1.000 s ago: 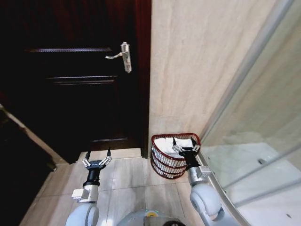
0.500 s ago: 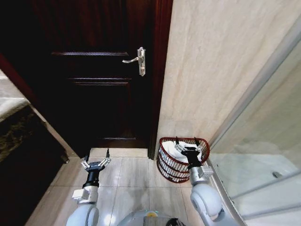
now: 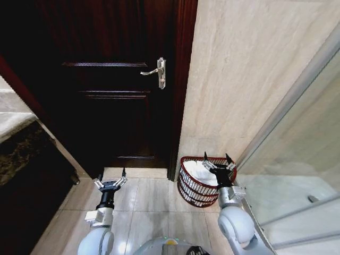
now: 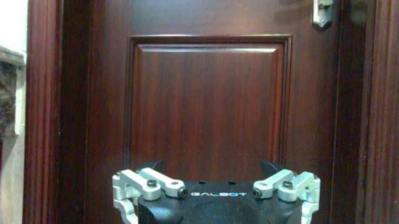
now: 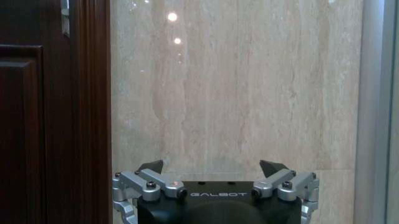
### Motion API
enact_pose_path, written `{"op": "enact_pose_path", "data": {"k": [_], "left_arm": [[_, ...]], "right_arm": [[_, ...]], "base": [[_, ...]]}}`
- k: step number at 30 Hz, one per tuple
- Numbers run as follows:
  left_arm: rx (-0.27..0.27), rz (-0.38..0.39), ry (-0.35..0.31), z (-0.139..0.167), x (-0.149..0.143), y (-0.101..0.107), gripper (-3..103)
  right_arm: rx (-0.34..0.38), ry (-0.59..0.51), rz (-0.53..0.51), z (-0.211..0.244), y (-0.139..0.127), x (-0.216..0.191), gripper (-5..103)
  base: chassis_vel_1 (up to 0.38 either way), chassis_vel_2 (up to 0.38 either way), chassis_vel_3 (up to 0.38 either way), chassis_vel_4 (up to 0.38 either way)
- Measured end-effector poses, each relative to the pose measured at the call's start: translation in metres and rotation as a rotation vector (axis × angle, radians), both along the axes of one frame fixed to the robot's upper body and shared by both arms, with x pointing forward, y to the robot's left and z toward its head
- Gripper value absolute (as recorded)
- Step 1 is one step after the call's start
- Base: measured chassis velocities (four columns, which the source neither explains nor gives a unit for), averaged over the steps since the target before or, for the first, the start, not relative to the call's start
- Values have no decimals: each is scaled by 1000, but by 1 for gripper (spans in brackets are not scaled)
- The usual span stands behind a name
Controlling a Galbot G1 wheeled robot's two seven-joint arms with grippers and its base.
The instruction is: Discard the used towel into the hamper.
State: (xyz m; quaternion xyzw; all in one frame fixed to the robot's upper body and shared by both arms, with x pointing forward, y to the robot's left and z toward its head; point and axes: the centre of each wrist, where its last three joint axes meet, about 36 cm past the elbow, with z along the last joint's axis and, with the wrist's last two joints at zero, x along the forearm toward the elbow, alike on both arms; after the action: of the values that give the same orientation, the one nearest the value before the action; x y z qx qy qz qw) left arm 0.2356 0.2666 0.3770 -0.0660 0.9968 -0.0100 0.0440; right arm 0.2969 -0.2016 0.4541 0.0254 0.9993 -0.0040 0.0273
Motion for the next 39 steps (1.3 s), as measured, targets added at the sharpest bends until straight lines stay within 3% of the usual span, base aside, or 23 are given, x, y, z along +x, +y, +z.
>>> {"op": "enact_pose_path", "data": {"k": [12,39], "left_arm": [[5,4,-2,-2,4,4,100],[-2,-2,-7,-5,7,2,100]], "right_arm": [[-36,54,53,-5,1,1,100],[-37,98,43,-8,8,0,100]], "base": [[0,0,0,0],[0,0,0,0]]}}
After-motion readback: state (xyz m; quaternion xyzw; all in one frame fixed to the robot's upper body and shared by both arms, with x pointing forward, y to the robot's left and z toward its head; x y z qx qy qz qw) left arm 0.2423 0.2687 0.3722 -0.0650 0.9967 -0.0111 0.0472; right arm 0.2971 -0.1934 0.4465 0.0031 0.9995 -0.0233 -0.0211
